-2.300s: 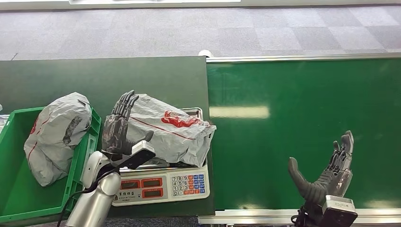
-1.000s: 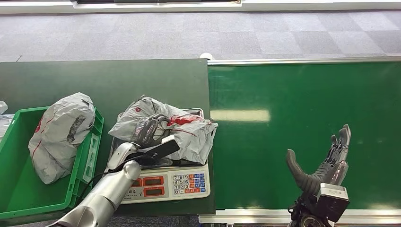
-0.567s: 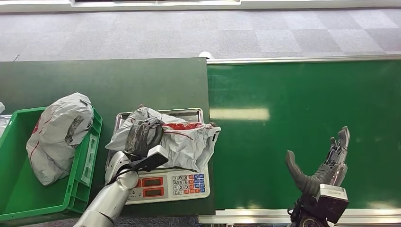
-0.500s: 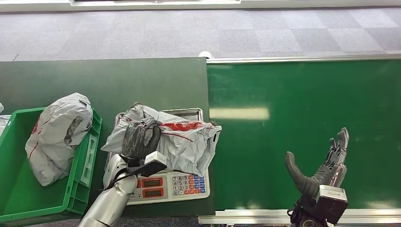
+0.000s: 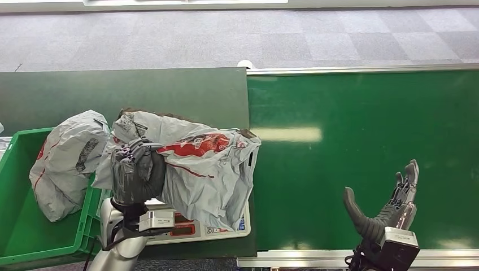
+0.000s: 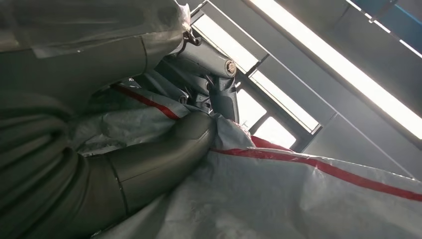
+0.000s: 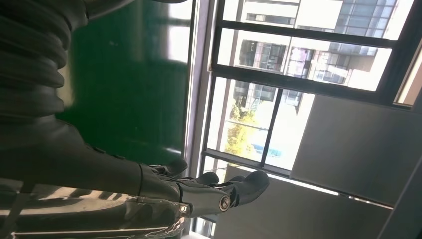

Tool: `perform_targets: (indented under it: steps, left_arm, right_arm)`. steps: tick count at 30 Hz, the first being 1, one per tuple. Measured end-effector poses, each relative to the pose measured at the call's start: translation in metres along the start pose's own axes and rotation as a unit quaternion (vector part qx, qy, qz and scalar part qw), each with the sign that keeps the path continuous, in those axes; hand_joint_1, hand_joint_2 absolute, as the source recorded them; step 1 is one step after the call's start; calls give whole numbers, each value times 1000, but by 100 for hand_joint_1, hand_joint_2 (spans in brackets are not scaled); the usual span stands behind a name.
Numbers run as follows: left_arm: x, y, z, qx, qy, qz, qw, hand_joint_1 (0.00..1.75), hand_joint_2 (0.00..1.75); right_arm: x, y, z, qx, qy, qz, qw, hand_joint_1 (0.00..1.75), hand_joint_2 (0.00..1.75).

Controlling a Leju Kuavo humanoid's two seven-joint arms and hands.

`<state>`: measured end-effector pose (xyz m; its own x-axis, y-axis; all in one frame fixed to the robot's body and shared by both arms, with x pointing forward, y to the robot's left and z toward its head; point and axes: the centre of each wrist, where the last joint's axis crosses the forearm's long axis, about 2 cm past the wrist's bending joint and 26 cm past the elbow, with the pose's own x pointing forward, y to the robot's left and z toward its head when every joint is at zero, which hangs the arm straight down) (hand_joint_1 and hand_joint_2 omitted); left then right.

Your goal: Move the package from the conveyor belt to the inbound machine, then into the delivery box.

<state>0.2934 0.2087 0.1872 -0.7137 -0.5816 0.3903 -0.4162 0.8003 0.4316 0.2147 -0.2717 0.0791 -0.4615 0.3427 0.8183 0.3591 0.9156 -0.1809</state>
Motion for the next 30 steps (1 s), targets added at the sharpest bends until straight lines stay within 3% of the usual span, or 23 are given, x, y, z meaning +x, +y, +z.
perform_targets:
  steps: [6,10,15,19,24,27,30]
  left_arm:
    - [2,5,-1,7,-11,-8,1000,175,175]
    - [5,13,-2,29,-28,-60,997,175,175]
    - [-12,51,-2,72,6,-142,987,175,175]
    - [-56,115,9,96,56,-231,966,175,175]
    - [-105,238,42,112,120,-317,934,175,175]
    - [-104,309,70,119,141,-349,919,175,175]
    - [-90,354,89,124,151,-381,903,175,175]
  right_arm:
    - [0,0,1,0,0,1,1000,0,175]
    - [2,-1,1,0,-3,2,1000,0,175]
    - [6,-7,7,-5,-2,6,1000,0,175]
    - [10,-15,16,-16,5,7,1000,0,175]
    - [10,-21,21,-18,17,-12,1000,0,175]
    - [9,-24,22,-23,25,-23,999,0,175]
    - [8,-28,25,-35,34,-24,999,0,175]
